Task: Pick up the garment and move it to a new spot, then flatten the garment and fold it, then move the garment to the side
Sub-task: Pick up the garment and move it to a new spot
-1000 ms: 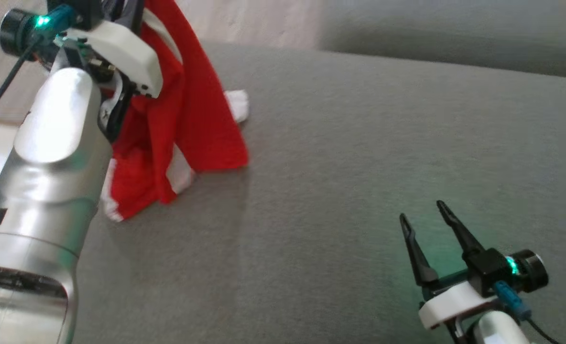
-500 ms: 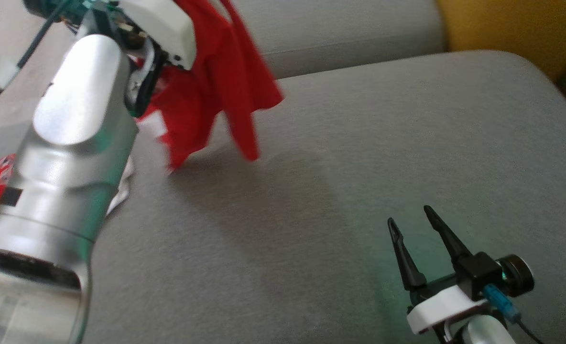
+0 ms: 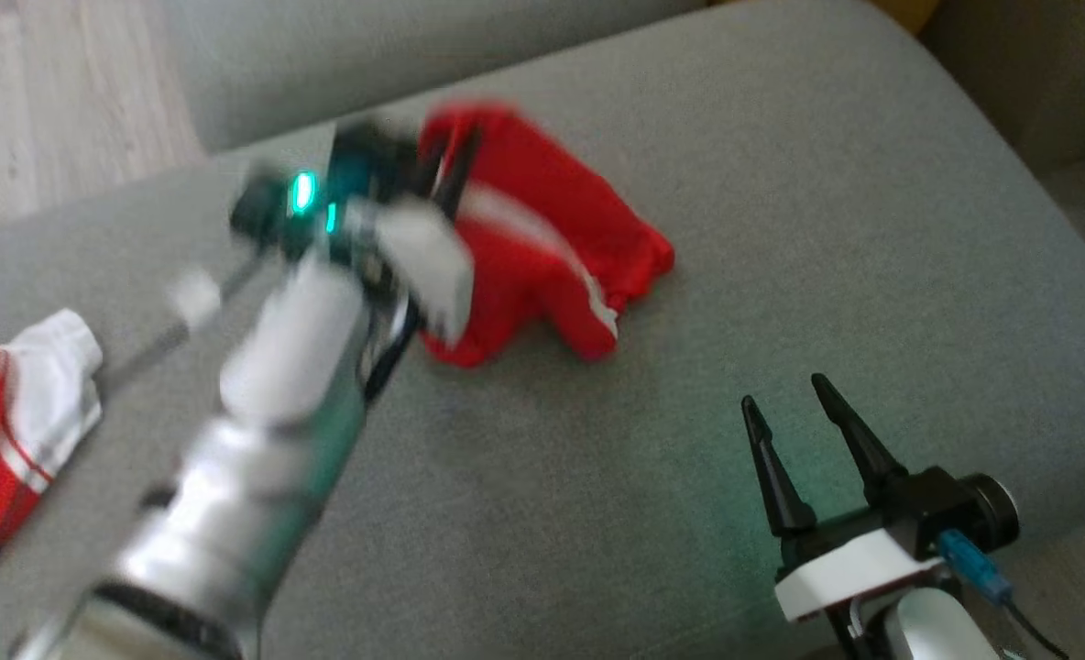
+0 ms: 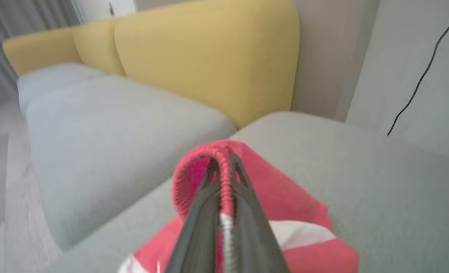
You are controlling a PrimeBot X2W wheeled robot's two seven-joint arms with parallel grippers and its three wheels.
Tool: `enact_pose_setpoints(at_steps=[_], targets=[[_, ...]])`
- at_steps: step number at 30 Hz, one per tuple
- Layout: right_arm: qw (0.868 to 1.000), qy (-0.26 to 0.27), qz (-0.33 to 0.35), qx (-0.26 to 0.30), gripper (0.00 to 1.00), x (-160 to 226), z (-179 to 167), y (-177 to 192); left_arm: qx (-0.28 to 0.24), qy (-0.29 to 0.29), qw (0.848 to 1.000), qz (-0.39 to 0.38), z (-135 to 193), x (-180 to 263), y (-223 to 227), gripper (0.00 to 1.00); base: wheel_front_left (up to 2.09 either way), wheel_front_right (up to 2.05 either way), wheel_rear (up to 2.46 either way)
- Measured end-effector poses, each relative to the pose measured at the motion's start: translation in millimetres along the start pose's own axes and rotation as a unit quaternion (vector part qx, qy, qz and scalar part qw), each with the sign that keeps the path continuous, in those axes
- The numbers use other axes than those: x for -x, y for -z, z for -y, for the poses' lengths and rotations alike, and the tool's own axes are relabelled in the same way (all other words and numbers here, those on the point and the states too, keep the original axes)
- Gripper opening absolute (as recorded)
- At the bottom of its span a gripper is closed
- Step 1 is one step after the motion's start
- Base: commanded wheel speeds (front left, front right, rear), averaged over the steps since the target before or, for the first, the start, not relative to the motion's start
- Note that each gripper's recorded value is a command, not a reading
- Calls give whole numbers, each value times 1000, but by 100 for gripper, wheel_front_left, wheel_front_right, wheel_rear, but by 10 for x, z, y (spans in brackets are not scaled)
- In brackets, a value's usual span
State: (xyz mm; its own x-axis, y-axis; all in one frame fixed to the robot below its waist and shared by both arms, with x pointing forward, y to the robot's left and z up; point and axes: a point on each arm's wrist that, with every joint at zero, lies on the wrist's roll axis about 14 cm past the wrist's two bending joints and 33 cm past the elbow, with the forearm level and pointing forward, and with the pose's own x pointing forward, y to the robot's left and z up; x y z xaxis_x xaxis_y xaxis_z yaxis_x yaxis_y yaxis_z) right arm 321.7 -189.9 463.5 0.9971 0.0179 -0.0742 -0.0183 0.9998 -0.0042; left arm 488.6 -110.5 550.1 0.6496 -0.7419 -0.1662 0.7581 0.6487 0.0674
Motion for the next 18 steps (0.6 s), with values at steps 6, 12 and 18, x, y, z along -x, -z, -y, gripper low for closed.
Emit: enact_pose_setpoints(at_steps=[6,12,18], targets=[[1000,6,-22,-4,100,-96,38,117,77,-15,995,-56,105,139,1082,0,0,0,0],[1000,2,-24,-4,100,-136,23,134,83,-50,995,-28,34,237,1095,100,0,0,0],[1000,-16,-7,0,100,-132,-83,46,51,-116,992,22,-60,517,819,100,0,0,0]])
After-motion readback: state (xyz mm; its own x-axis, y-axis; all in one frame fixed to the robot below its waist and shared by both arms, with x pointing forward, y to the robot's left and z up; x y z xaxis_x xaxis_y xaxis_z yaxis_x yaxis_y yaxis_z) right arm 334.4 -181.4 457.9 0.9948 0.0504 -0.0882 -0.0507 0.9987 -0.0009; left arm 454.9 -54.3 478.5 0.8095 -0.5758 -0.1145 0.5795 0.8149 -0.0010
